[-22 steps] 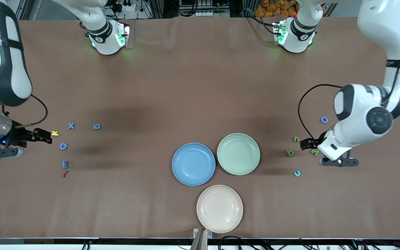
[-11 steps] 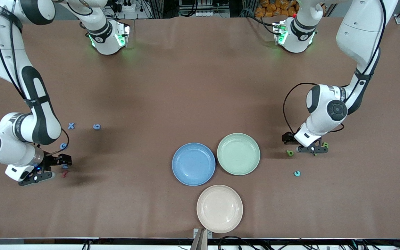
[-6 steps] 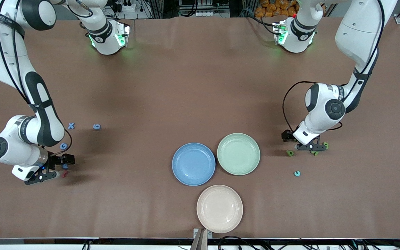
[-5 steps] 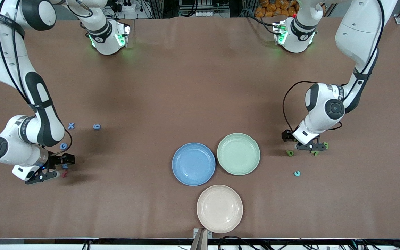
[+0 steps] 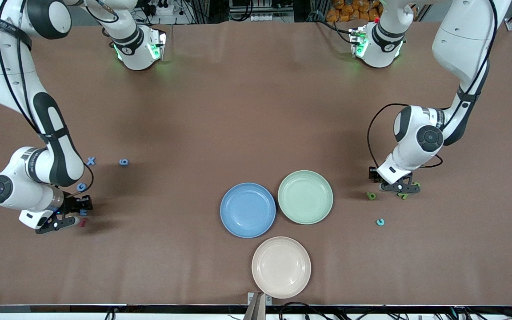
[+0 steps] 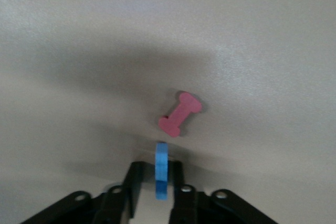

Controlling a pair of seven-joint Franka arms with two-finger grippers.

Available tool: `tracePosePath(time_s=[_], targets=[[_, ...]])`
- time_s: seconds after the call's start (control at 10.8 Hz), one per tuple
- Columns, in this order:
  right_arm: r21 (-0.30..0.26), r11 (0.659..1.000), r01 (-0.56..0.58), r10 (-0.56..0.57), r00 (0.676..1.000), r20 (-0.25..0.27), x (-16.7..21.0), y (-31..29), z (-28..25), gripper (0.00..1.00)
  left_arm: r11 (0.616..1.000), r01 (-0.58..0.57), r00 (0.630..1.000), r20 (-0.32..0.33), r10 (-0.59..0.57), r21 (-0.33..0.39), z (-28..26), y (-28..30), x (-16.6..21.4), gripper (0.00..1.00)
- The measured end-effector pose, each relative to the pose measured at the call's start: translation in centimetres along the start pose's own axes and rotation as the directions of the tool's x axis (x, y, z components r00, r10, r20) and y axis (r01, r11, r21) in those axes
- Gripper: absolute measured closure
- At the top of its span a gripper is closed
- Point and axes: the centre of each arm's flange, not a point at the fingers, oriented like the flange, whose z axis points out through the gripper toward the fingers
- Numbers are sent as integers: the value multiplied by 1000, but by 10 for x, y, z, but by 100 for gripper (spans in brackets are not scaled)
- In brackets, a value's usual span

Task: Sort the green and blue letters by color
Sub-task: 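Grasp the green u with the left gripper while the right gripper grasps blue E, then place the u on the green plate while the right gripper places E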

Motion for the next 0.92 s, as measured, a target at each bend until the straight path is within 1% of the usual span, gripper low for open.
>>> tracePosePath(time_s=[0.09,0.18,0.46,0.65,0.74,0.92], targets=[[0,1000,6,-6,1000,-1,-1,3,0,79,1000,-6,1000,-1,6,2,-2,0,0,70],[0,1000,8,-8,1000,-2,-2,4,-1,91,1000,-6,1000,-3,6,2,-2,-1,0,74],[1,1000,22,-22,1000,-21,7,-3,-8,90,1000,-5,1000,-9,5,4,-5,-2,3,74],[13,1000,27,-27,998,-54,26,-22,-23,90,1000,-9,1000,15,9,14,-24,7,18,74],[22,1000,13,-11,998,-69,39,-36,-34,90,1000,5,1000,23,-5,20,-40,18,30,74],[33,998,-44,46,995,-84,66,-75,-58,90,998,54,998,10,-54,24,-68,57,47,74]])
